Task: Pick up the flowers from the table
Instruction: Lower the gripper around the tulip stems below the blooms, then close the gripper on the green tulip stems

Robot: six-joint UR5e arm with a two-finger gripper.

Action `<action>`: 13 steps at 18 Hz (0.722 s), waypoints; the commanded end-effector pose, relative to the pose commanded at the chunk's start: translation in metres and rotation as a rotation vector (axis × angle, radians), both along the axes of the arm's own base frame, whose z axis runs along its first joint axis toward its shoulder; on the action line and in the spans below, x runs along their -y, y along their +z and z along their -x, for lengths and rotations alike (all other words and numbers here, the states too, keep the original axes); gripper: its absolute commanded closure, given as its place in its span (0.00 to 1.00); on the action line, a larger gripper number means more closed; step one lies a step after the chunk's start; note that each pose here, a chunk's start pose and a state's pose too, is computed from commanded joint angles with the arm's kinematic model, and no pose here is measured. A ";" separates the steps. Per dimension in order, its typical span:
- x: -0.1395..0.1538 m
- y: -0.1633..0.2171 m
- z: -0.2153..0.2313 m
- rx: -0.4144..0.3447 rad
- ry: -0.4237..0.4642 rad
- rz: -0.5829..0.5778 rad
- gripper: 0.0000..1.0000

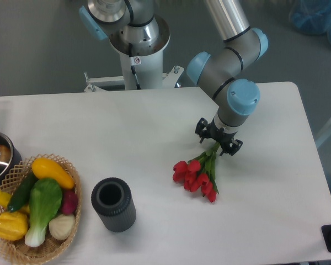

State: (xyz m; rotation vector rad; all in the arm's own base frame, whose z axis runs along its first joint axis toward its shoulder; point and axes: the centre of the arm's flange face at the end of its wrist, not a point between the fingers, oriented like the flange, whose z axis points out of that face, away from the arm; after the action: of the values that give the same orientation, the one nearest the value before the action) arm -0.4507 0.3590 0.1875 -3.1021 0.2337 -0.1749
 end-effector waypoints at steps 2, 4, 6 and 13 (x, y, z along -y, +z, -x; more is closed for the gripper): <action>0.000 -0.002 0.000 0.003 0.000 0.001 0.43; 0.000 -0.004 -0.001 0.008 -0.003 0.005 0.44; 0.000 -0.006 -0.002 0.012 -0.005 0.007 0.59; 0.000 -0.002 0.002 0.004 -0.009 0.004 0.68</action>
State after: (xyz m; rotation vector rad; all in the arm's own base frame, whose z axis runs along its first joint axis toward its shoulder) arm -0.4526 0.3586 0.1854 -3.1049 0.2482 -0.1823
